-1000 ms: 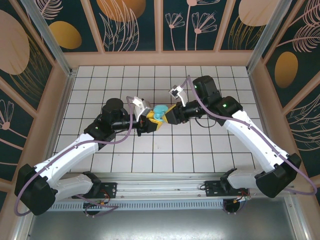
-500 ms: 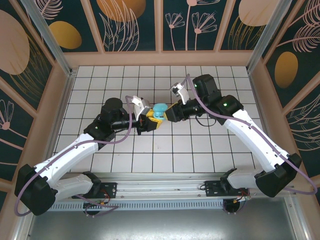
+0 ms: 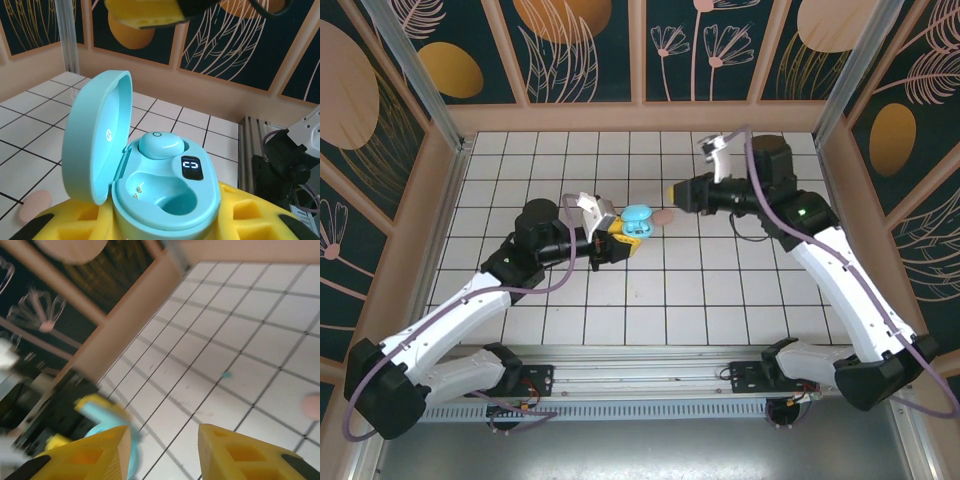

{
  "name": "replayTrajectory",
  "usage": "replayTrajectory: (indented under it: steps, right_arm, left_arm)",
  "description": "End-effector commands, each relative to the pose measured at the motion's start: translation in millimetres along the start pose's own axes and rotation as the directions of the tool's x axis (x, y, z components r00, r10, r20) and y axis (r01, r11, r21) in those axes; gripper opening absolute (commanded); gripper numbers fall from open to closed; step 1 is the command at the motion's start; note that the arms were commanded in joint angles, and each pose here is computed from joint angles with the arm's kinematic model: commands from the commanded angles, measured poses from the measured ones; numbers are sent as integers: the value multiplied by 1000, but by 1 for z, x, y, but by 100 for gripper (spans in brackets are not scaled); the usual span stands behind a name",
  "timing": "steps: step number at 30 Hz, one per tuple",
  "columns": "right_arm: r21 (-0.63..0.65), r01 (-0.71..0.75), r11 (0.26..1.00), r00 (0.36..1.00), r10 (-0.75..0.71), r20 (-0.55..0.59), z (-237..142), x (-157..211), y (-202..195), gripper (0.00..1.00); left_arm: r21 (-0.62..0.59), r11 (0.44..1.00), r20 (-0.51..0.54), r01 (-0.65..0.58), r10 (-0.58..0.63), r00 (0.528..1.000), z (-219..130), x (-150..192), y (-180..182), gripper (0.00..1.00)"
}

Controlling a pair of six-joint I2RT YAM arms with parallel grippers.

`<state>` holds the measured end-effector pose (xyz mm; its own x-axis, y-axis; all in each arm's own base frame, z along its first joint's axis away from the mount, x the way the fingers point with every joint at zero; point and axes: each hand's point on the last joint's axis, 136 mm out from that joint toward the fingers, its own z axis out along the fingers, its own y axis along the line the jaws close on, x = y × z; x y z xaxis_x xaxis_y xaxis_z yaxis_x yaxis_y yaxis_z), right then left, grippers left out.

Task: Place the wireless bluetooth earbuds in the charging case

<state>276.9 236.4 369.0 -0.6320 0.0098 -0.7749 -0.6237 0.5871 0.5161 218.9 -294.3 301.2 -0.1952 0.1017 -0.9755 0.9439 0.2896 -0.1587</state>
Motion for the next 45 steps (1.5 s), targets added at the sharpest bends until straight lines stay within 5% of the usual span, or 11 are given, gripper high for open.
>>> replayTrajectory:
  steps: [1, 6, 11, 21, 29, 45]
  right_arm:
    - [118, -161, 980, 985, 153, 76, 6, -8, -46, 40]
    - [155, -340, 928, 929, 357, -101, 83, 38, -99, 39]
    - [168, -344, 924, 890, 378, -256, 184, 79, -114, 37]
    - [67, -165, 984, 873, 178, -455, 332, 121, -120, 26]
    - [-4, 44, 999, 877, -40, -479, 363, 135, -116, 28]
    - [16, 226, 974, 759, -166, -630, 357, 197, -122, 33]
  left_arm:
    - [-6, 1000, 21, -9, 10, 1000, -6, -7, -4, 13]
    - [-10, 1000, 22, -3, 3, 1000, -12, -9, -7, 13]
    - [-10, 1000, 18, 7, -7, 1000, -13, -8, -8, 14]
    - [4, 1000, 25, 20, -20, 999, -11, -7, -8, 14]
    - [-2, 1000, 19, 28, -28, 999, -12, -3, -8, 13]
    - [-4, 999, 18, 36, -36, 999, -11, -1, -7, 13]
